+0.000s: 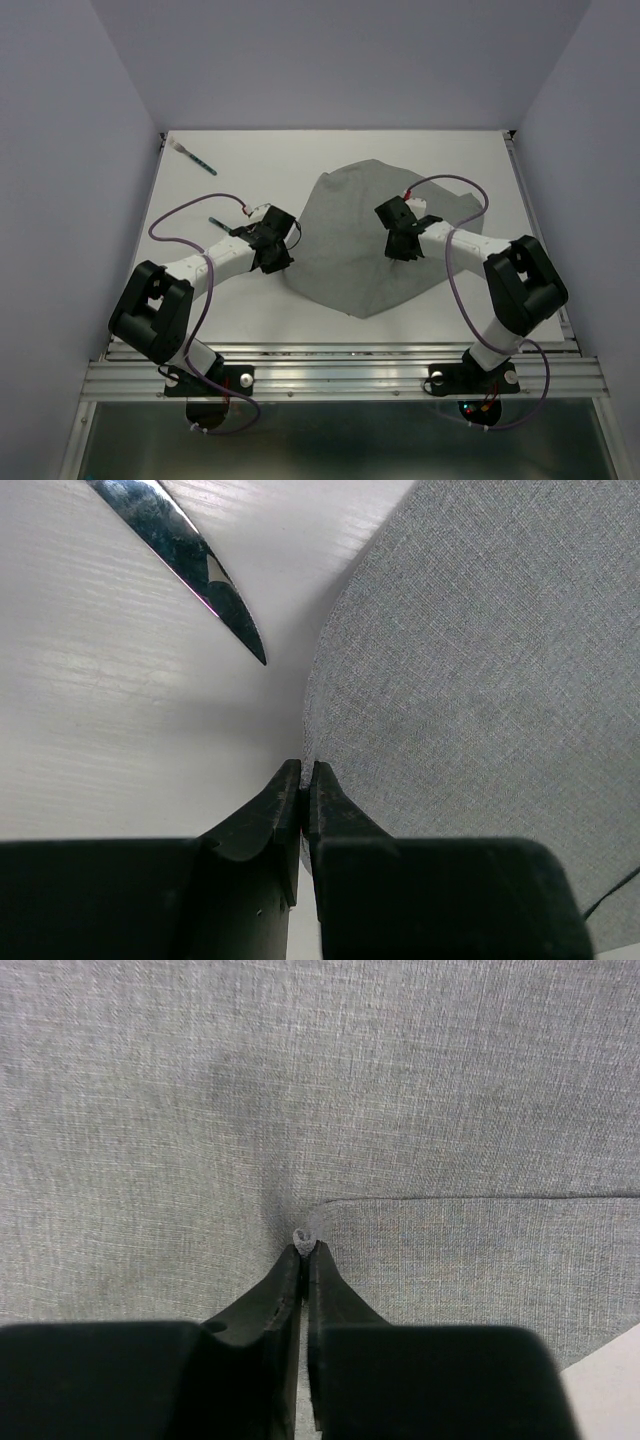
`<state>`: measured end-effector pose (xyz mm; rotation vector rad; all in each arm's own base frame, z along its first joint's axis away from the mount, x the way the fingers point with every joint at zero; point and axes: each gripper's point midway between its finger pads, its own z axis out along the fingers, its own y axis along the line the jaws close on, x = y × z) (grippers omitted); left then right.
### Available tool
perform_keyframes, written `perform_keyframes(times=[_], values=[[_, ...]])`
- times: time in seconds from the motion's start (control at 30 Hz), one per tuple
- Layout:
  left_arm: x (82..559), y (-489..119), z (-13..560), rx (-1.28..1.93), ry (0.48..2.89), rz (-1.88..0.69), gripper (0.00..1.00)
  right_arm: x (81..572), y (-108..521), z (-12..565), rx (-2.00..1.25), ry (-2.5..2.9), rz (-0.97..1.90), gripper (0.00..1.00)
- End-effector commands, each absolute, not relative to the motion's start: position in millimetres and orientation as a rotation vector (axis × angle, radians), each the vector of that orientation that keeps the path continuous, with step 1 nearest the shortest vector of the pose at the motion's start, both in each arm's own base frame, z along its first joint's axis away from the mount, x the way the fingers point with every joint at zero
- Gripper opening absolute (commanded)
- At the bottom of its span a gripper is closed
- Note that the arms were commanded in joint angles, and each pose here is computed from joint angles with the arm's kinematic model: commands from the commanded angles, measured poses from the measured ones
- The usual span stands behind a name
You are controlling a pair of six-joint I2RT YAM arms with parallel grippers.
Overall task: Fold the napkin into a case and place the utensils inside
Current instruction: Pick up the crumpled napkin from the center of the board, then flatten out the crumpled napkin at the center of the board.
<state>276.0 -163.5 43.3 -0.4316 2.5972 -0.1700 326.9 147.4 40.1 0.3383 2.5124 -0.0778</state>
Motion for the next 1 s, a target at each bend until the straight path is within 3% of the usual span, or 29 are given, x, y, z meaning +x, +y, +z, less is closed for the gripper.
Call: perform_keyframes(times=[0.0, 0.3, 0.5, 0.7, 0.97], values=[[275.3, -164.1, 51.0, -0.432, 2.575, -0.191, 0.0, 330.5, 150.9, 47.2, 0.376, 2.465, -0.032, 0.01], [277.5, -165.4, 60.3, -0.426, 2.56, -0.209, 0.0, 335.7, 123.9, 67.8, 0.452, 2.391, -0.049, 0.01], [326.2, -184.4, 101.1, -0.386, 2.489, -0.215, 0.0, 373.3, 68.8, 131.1, 0.59, 2.234, 0.004, 0.01], [400.5, -203.7, 253.3, -0.337, 2.228, -0.283, 0.0, 402.5, 35.3, 291.0, 0.61, 1.882, 0.069, 0.01], [394.9, -161.9, 441.9, -0.355, 1.823, -0.388, 0.0, 345.5, 3.3, 495.7, 0.588, 1.442, 0.125, 0.01]])
